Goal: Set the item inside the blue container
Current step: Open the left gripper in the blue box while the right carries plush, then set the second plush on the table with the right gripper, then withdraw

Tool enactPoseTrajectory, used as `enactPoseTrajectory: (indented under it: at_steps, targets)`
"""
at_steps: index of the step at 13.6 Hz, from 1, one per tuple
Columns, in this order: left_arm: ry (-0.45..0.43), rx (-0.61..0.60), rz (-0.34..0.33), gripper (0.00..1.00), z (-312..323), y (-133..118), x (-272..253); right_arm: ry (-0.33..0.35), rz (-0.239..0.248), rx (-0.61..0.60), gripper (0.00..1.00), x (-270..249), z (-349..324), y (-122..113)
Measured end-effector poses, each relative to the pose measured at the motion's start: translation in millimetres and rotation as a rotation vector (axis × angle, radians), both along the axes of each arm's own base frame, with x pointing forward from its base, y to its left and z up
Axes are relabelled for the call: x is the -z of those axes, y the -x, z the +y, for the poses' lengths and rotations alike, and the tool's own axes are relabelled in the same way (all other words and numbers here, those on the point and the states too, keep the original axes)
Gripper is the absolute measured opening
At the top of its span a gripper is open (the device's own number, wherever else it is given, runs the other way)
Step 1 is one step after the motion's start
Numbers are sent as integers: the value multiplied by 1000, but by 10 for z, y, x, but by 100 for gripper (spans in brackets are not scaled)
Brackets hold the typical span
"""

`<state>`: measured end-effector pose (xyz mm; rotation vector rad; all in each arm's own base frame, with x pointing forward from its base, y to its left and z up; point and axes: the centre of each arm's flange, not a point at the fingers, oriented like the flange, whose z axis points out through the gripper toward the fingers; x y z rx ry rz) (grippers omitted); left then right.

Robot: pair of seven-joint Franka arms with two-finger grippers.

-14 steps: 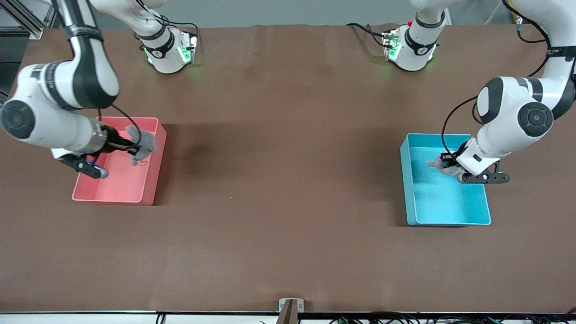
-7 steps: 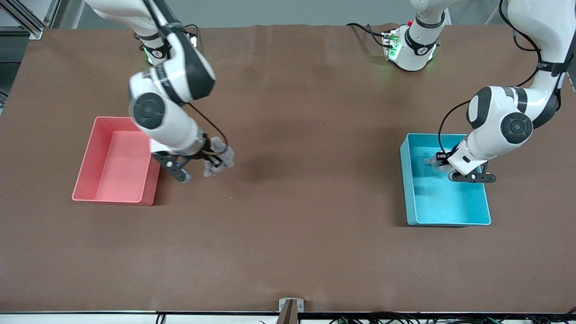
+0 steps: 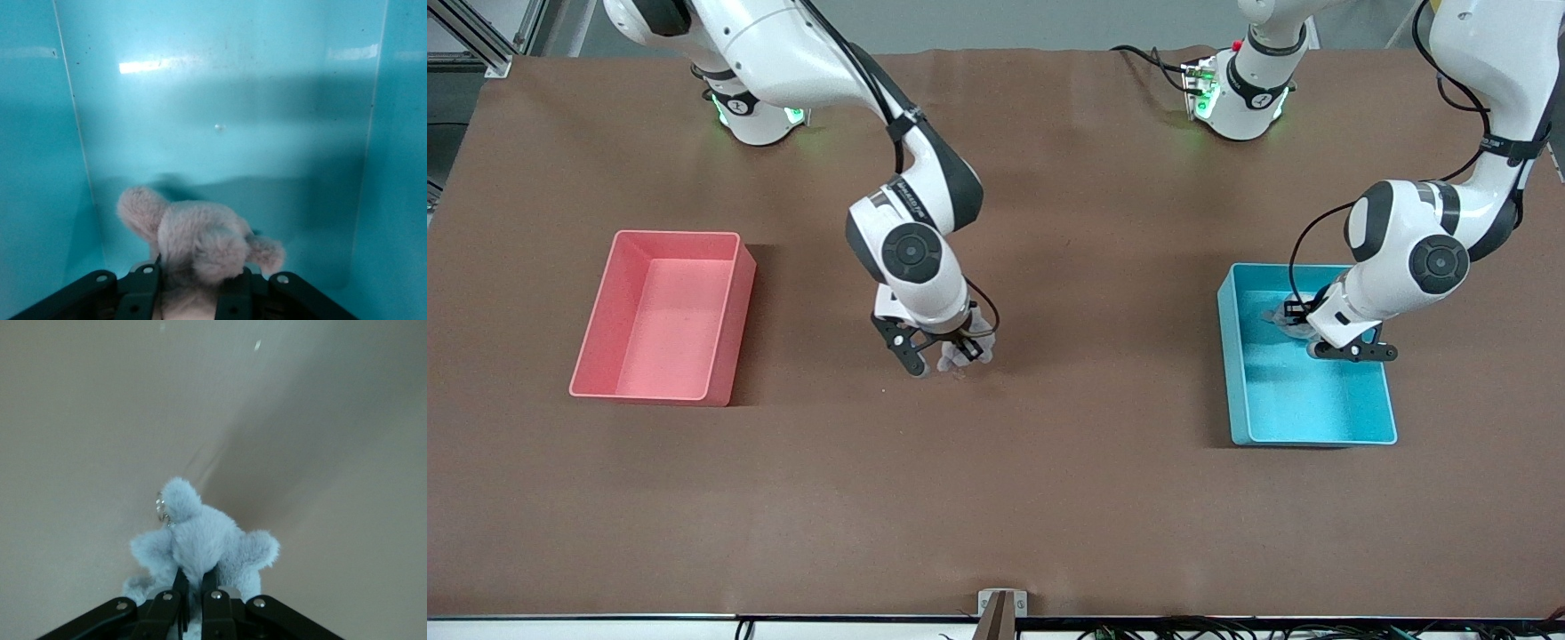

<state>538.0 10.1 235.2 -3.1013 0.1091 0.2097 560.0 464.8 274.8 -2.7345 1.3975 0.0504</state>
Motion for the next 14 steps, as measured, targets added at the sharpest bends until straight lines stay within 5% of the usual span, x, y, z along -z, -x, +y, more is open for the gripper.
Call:
enactPoseTrajectory:
  at_steps: [4, 7, 12, 14]
  targets:
    - [0, -3, -18, 68, 21, -52, -53, -3, -50, 47, 10, 365, 357, 224]
    - [-4, 5, -59, 97, -24, -163, -249, 2, -63, 48, 33, 455, 382, 224]
    - [-36, 77, -33, 100, -600, -318, -992, -3, -105, 58, 85, 228, 230, -50]
    - [-25, 62, -34, 100, -1018, -334, -1279, 25, -76, 26, 100, 11, 44, -240]
